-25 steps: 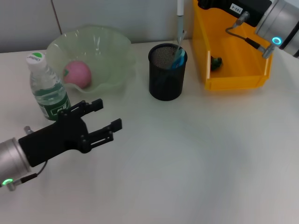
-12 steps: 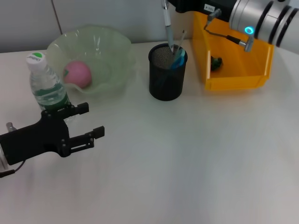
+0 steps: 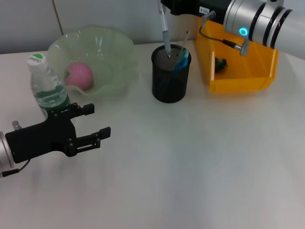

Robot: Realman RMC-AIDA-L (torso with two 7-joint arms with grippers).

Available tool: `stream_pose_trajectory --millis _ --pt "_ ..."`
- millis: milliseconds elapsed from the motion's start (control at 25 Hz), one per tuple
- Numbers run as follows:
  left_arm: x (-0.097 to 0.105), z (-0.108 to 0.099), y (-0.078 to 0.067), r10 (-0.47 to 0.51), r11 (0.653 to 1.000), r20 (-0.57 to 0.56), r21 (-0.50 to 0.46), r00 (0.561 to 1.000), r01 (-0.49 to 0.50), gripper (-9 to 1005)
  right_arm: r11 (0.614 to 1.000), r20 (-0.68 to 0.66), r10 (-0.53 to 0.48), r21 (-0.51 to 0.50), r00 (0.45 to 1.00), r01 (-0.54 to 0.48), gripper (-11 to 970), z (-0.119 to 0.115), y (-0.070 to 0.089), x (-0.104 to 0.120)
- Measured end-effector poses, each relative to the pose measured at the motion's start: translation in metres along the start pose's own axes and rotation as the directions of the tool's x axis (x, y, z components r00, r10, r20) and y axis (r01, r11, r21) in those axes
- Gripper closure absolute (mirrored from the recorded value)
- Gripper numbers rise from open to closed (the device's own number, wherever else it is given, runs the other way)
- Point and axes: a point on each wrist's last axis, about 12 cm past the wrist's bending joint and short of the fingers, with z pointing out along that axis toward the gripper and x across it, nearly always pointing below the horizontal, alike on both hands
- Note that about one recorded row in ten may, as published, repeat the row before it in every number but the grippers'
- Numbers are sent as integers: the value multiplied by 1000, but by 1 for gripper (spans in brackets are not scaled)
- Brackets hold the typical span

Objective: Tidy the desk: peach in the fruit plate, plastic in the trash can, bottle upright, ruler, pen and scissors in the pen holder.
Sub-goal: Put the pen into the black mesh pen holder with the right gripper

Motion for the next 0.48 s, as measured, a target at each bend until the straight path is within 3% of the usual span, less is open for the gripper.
stream_pose_trajectory --millis 480 --pt "4 -2 0 -6 1000 -18 -18 1000 6 199 1000 -22 16 1 1000 -16 749 -1 1 5"
